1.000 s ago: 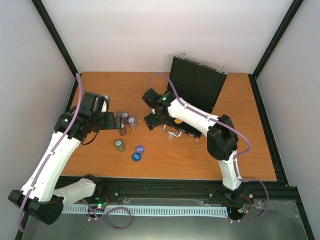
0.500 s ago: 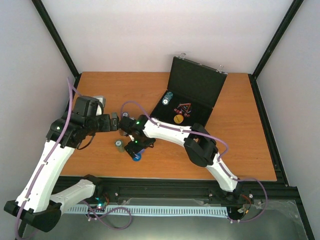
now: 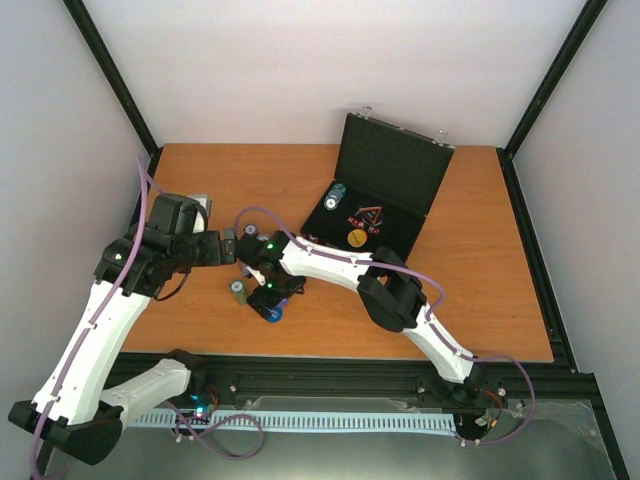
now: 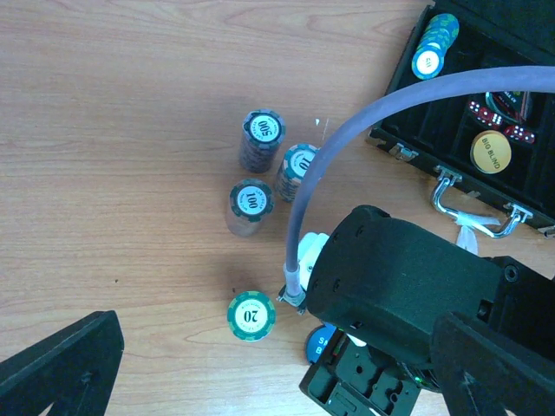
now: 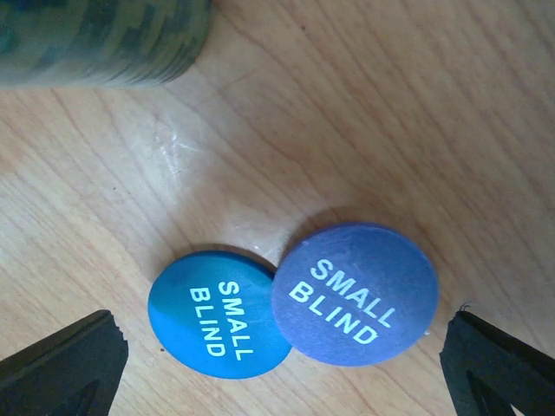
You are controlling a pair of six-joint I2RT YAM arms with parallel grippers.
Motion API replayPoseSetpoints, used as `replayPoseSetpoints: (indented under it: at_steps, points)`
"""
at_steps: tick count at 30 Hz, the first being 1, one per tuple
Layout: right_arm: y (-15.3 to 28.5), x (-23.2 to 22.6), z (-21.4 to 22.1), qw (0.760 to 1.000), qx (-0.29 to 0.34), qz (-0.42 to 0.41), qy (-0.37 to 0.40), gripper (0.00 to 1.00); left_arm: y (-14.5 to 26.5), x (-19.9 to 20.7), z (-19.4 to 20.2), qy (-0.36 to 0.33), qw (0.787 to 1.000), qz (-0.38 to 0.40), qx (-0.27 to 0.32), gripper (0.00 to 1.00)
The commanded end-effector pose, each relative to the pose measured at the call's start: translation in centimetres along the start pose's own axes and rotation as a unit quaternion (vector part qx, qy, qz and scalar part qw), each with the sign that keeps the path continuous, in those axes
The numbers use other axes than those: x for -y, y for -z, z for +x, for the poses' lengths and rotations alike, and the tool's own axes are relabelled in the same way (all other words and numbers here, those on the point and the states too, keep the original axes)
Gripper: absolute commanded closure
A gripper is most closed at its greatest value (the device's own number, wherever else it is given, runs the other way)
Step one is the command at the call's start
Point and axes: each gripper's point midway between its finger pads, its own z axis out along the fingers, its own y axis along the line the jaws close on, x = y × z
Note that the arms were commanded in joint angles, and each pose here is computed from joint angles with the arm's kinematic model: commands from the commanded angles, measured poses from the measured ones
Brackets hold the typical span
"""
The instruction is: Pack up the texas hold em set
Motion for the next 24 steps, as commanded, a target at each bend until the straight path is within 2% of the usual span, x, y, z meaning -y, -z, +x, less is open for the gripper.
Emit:
replayPoseSetpoints:
  at_steps: [1,10,16,24]
  points:
    - [-0.7,-0.8,-0.1,0.999,-0.008,-0.023,0.027,0.0,0.0,0.1,-0.4,-0.001,1.0,-0.001,0.003,0.0]
    - [-1.7,-1.6,-0.4,0.997,-0.008,-0.051,0.051,0.0,-0.6,0.1,-0.2,-0.005,1.0,-0.004,-0.005,0.0]
    - [-1.4,-2.6,1.0,0.997,-0.025,-0.05,0.06,0.03,-0.8,0.0,-0.2,-0.007,1.0,-0.008,-0.007,0.0]
    - [1.6,-3.8,1.9,0.998,-0.008,-0.034,0.059,0.03,-1.1,-0.1,0.1,-0.006,1.0,-0.008,-0.009,0.0]
